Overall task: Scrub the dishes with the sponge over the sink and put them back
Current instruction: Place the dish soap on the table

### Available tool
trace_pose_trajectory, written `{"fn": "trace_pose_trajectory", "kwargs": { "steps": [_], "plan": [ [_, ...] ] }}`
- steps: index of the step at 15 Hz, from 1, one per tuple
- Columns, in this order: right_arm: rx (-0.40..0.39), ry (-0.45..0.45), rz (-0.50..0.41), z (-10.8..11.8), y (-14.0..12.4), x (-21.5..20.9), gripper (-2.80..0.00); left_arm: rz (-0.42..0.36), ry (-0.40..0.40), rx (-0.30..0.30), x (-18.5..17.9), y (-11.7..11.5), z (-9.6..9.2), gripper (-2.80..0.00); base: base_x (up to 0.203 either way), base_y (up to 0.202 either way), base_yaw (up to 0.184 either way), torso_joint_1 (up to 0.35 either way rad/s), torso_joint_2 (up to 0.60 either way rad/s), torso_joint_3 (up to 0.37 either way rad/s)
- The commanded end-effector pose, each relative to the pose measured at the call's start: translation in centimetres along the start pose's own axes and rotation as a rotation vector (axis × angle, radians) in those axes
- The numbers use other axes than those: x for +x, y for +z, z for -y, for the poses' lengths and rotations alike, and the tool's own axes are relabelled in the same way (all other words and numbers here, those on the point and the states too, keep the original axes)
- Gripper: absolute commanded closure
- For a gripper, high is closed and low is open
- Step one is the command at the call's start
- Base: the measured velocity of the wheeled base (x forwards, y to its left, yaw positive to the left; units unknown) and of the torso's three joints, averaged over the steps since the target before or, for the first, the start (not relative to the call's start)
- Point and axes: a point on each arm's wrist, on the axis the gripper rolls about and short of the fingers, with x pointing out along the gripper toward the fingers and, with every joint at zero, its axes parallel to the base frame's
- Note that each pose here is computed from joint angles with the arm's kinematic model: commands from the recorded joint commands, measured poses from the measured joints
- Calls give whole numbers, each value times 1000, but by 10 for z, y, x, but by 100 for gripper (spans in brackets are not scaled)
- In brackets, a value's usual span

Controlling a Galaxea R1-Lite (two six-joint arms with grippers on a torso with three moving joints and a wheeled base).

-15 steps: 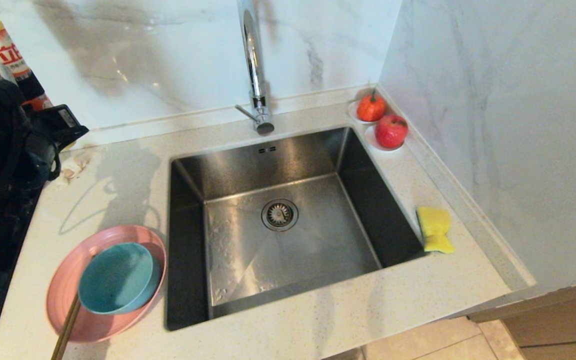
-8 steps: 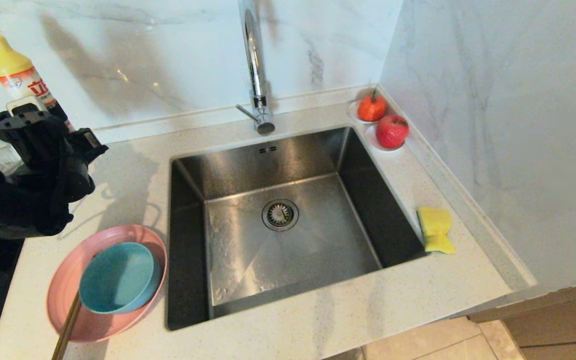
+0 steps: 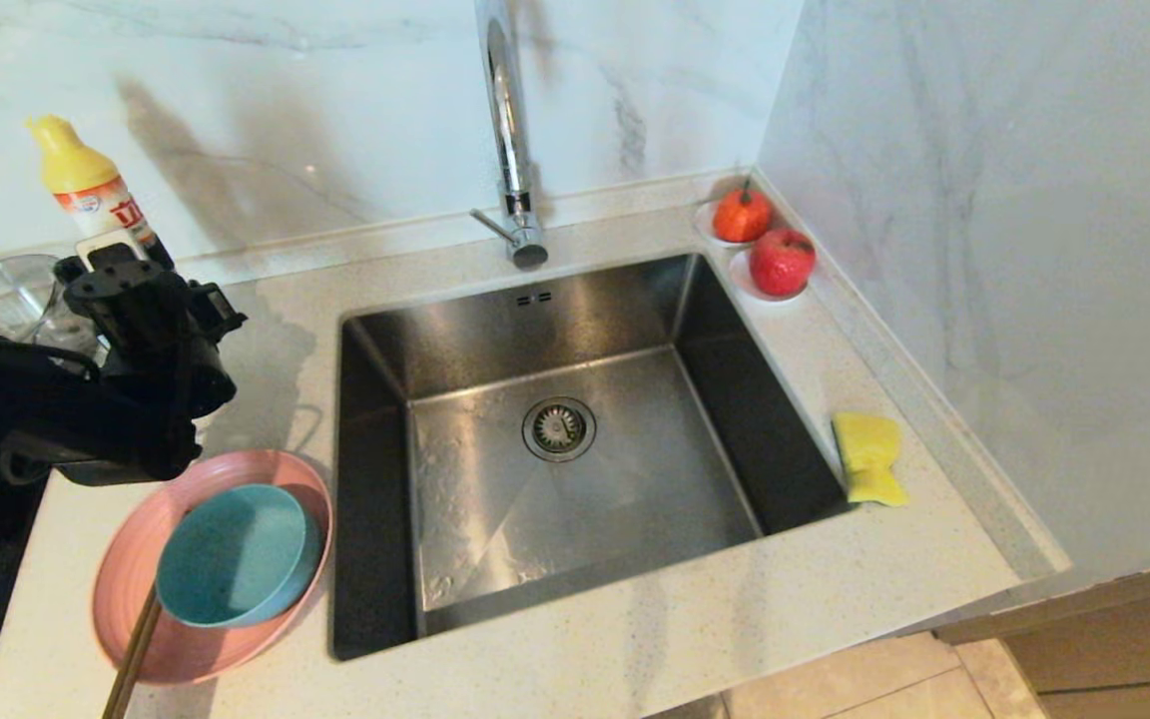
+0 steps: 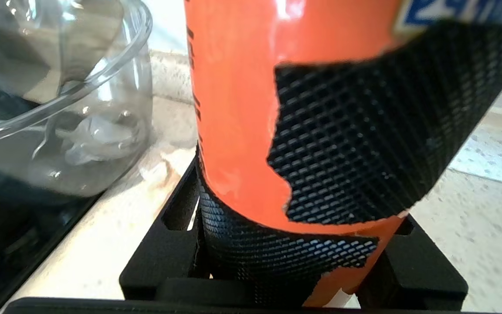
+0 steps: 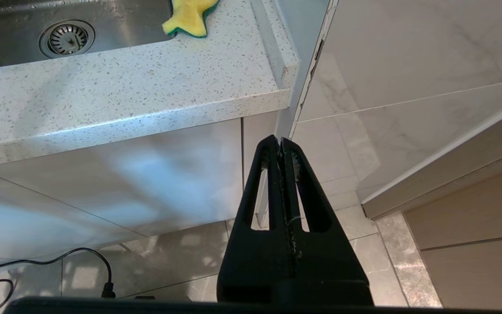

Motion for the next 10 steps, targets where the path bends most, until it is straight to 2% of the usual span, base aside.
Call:
{"fn": "trace_pose_trajectory", "kwargs": {
  "steps": [1, 3, 7, 10],
  "plan": [
    [0, 0, 1, 0, 0, 0, 0, 16, 3, 14, 7, -23, 5, 0, 0, 0, 0, 0, 0, 0],
    [0, 0, 0, 0, 0, 0, 0, 38, 3, 8, 12, -30, 8, 0, 0, 0, 0, 0, 0, 0],
    [0, 0, 0, 0, 0, 0, 0, 74, 2, -20, 19, -28, 12, 0, 0, 0, 0, 0, 0, 0],
    [0, 0, 0, 0, 0, 0, 0, 74, 7, -29, 23, -33, 10, 0, 0, 0, 0, 0, 0, 0]
  ]
}}
